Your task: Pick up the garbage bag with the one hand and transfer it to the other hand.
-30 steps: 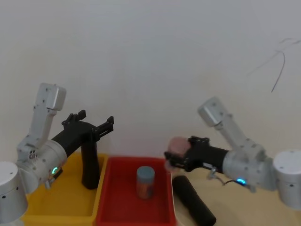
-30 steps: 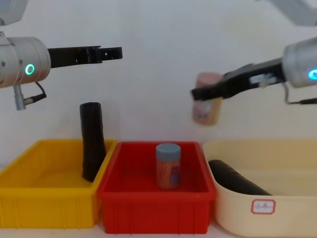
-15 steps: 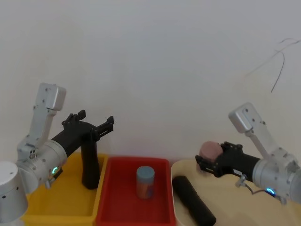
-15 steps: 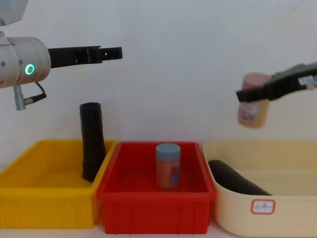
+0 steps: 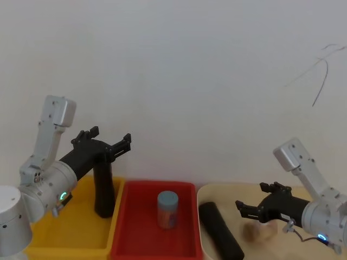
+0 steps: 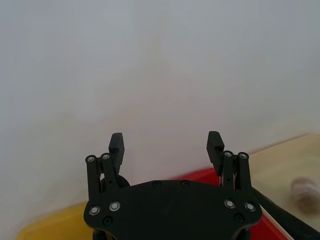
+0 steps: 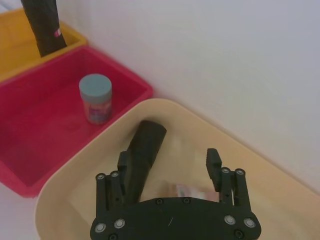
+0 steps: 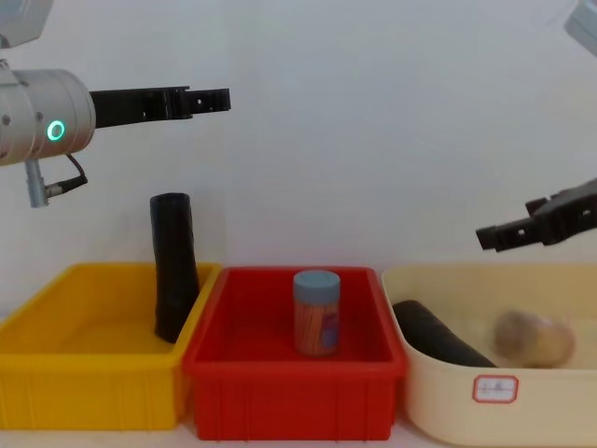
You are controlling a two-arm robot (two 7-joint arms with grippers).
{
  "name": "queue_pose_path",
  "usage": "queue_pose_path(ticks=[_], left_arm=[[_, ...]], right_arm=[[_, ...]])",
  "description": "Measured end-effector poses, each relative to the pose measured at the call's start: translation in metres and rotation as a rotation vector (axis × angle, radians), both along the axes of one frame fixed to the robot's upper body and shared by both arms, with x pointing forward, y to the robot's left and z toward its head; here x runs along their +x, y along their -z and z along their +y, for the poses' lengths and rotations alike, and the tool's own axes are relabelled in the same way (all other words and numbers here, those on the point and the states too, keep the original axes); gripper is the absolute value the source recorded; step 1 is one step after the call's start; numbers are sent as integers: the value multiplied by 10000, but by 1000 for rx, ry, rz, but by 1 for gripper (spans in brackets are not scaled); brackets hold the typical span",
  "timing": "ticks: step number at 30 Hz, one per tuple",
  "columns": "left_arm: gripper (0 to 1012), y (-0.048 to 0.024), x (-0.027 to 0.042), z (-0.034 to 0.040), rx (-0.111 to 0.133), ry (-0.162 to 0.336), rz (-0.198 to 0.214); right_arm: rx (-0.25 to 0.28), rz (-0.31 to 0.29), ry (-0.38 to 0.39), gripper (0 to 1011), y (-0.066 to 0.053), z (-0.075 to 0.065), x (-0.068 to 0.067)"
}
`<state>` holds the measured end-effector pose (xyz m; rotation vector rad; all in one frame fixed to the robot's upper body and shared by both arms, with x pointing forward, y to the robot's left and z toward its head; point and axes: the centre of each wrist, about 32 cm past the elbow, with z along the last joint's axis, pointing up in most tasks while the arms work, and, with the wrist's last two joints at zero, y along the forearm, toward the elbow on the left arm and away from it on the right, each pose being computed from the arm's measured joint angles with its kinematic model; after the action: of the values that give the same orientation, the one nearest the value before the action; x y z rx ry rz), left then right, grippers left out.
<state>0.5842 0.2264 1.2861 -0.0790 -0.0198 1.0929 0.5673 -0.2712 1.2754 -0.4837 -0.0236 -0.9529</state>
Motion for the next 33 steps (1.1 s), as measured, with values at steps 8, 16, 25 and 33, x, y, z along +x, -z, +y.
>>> queue_pose_path(ticks=[8, 16, 25, 33], left_arm=[[1000, 0, 0, 0, 0, 0, 0], [1000, 0, 0, 0, 0, 0, 0], [1000, 0, 0, 0, 0, 0, 0], [1000, 0, 0, 0, 0, 0, 0]], right_arm=[[-3, 19, 11, 1001, 58, -40, -11], [2, -5, 10, 1001, 55, -13, -40], [28, -102, 14, 1001, 19, 83, -120], [94, -214, 33, 1001, 33, 221, -211]])
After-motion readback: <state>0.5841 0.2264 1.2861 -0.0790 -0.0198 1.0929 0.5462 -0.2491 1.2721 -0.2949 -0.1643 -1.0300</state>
